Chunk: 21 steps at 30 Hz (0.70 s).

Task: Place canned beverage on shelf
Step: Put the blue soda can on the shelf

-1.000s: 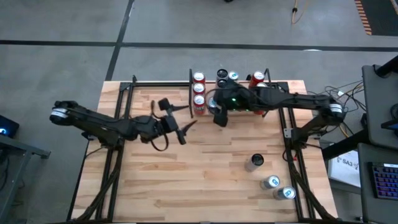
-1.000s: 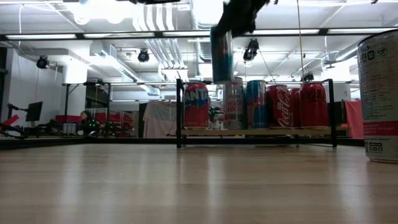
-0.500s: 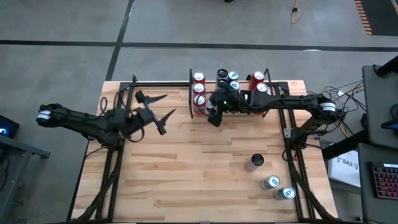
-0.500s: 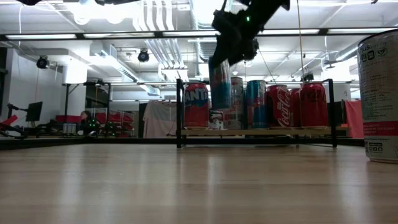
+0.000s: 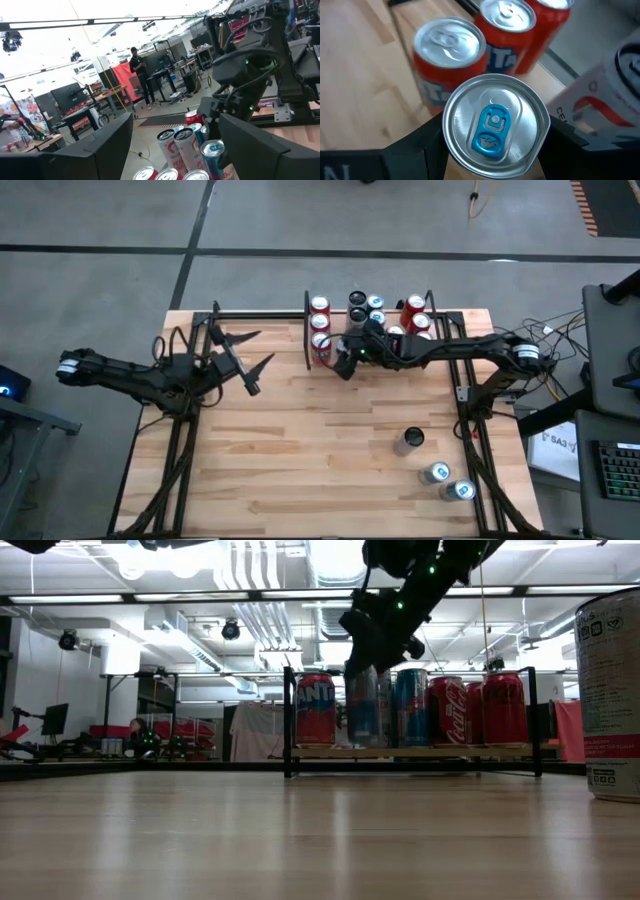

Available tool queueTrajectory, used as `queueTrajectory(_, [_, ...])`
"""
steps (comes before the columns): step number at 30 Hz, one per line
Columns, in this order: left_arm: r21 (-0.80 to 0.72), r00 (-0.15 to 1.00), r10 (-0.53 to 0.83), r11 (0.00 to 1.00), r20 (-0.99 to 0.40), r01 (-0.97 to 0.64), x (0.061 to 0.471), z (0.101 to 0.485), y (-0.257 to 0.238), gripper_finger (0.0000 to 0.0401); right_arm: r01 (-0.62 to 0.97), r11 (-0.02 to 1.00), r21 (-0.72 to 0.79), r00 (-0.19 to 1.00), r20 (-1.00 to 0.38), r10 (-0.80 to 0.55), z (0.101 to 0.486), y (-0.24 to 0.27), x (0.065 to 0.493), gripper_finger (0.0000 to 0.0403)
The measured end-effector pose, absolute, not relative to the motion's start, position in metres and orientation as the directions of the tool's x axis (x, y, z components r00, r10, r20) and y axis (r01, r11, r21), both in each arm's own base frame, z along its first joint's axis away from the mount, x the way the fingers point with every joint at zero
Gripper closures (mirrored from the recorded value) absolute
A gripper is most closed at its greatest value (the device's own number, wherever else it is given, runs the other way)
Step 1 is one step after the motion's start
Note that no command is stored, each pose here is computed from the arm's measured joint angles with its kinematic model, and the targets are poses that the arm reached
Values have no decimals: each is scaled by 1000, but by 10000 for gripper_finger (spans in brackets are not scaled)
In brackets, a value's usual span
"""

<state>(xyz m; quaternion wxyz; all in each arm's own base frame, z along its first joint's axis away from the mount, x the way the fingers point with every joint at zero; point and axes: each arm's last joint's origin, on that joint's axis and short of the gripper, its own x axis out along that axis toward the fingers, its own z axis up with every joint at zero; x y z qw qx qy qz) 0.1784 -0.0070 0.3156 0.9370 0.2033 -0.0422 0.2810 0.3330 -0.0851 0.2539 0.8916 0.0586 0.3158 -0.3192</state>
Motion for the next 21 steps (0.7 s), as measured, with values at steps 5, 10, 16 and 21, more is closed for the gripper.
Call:
queueTrajectory(5, [364,840,509,758,188,-541,180,315,-7,123,634,769,-81,608,-563,-560,249,-86,334,182])
queueTrajectory(10, [365,840,509,758,188,-541,180,315,-7,123,655,751,-86,595,-555,-582,244,-88,331,166])
queueTrajectory(16, [363,839,509,758,191,-542,180,316,-7,123,671,736,-95,588,-537,-605,245,-89,332,118])
queueTrajectory(21, [363,839,509,758,190,-542,180,316,-7,123,661,742,-109,594,-528,-607,248,-89,333,104])
